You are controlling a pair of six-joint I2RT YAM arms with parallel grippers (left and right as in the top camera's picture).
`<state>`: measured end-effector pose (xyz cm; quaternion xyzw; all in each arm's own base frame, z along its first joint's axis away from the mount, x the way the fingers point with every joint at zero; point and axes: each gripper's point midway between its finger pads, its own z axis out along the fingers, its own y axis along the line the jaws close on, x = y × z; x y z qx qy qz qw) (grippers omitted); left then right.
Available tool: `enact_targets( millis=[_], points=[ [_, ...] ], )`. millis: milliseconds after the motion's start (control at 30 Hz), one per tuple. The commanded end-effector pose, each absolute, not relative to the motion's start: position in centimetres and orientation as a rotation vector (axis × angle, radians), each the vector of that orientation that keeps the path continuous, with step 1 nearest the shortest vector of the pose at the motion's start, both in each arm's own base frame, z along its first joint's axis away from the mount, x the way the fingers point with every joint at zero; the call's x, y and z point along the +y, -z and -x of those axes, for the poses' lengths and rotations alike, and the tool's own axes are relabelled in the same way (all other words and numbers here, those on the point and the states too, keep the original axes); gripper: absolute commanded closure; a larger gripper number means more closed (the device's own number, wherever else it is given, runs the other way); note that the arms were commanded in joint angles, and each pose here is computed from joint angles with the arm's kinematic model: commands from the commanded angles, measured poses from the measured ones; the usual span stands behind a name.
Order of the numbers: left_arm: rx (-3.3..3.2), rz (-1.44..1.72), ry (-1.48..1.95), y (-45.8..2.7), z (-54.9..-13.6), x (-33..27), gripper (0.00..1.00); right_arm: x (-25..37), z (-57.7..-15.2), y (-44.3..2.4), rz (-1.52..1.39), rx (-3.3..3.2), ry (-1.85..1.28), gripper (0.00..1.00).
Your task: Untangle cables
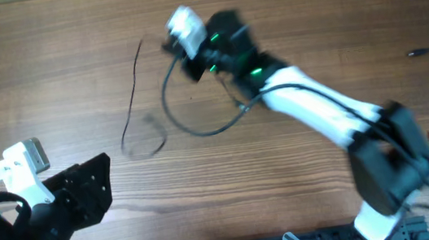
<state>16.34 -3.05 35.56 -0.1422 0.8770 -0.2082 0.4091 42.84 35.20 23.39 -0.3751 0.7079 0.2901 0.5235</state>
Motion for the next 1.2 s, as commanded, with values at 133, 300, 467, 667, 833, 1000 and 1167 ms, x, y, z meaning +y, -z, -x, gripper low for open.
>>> enact_targets(
  millis=[133,300,467,667,833,1000,1167],
  points=[
    [2.241,0.316,0.515,-35.0,-15.9,-3.3,0.43,16.3,-43.8,-37.2,0.533,1.663,-0.33,0.96],
    [2.244,0.317,0.516,-35.0,-15.9,-3.3,0.43,-1.9,-41.7,-42.6,0.174,1.633,0.025,0.96],
    [2.245,0.309,0.507,-34.9,-15.9,-3.2,0.43,-14.9,-37.5,-44.3,-0.08,1.602,0.265,0.96],
    [2.246,0.291,0.498,-34.9,-15.9,-3.2,0.43,-24.9,-34.0,-41.3,-0.454,1.644,0.41,0.96],
    [2.247,0.292,0.499,-34.9,-15.9,-3.2,0.42,-31.5,-33.0,-37.4,-0.763,1.607,0.369,0.96],
    [2.246,0.291,0.499,-34.9,-15.9,-3.2,0.42,-38.9,-31.7,-31.2,-1.109,1.503,0.251,0.96],
    [2.247,0.292,0.499,-34.9,-15.9,-3.2,0.41,-44.3,-28.6,-22.7,-1.525,1.35,0.091,0.76]
  ],
)
